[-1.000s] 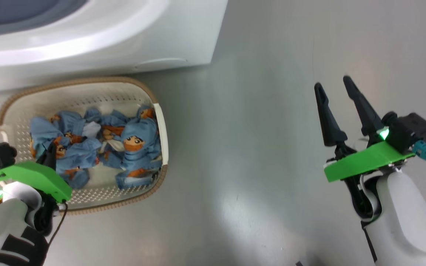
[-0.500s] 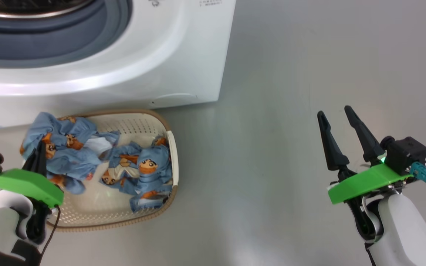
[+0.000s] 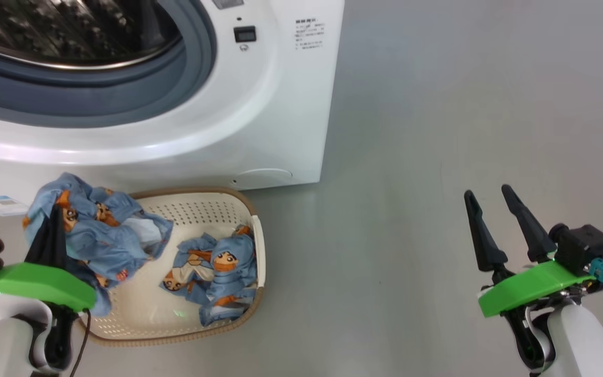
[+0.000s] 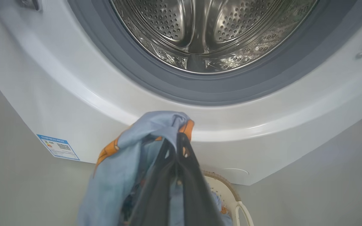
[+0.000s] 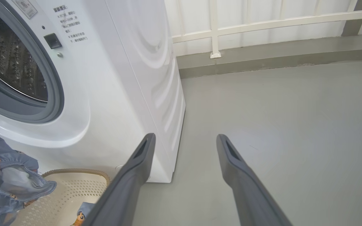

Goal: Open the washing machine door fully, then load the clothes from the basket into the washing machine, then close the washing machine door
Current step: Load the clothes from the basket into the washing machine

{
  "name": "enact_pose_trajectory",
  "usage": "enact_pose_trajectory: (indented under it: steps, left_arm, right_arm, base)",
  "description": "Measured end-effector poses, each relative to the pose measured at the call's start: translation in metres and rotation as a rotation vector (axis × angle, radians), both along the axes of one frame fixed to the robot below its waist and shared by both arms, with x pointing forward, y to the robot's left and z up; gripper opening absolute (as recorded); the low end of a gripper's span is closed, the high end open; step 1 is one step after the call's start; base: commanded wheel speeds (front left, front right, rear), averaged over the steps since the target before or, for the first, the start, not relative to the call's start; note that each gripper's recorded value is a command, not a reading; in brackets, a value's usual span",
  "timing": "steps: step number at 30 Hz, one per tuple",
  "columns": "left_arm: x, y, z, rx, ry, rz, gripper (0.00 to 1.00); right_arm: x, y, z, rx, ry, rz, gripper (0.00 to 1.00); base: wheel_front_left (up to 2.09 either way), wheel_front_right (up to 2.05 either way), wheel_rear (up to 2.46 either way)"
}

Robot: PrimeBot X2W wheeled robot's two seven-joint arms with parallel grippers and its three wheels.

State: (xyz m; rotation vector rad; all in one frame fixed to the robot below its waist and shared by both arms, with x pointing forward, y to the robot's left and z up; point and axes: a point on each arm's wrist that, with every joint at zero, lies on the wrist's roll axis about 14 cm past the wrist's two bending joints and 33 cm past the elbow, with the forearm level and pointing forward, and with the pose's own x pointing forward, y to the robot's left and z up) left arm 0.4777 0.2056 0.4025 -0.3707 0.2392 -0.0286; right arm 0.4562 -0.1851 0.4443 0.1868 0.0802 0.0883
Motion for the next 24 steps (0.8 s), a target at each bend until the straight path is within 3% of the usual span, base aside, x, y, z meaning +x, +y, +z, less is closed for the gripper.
enact_pose_trajectory:
  steps: [11,24]
  left_arm:
    - [-0.023,0.01,0.052,0.028,-0.163,0.024,0.0]
    - [-0.047,0.019,0.062,0.032,-0.201,0.072,0.0]
  right_arm:
    - [-0.011,0.001,0.009,0.006,-0.016,0.003,1.0]
    - [-0.017,-0.002,0.006,0.005,-0.005,-0.006,1.0]
  base:
    - [0.0,0.0,0.0]
    - [0.0,0.0,0.0]
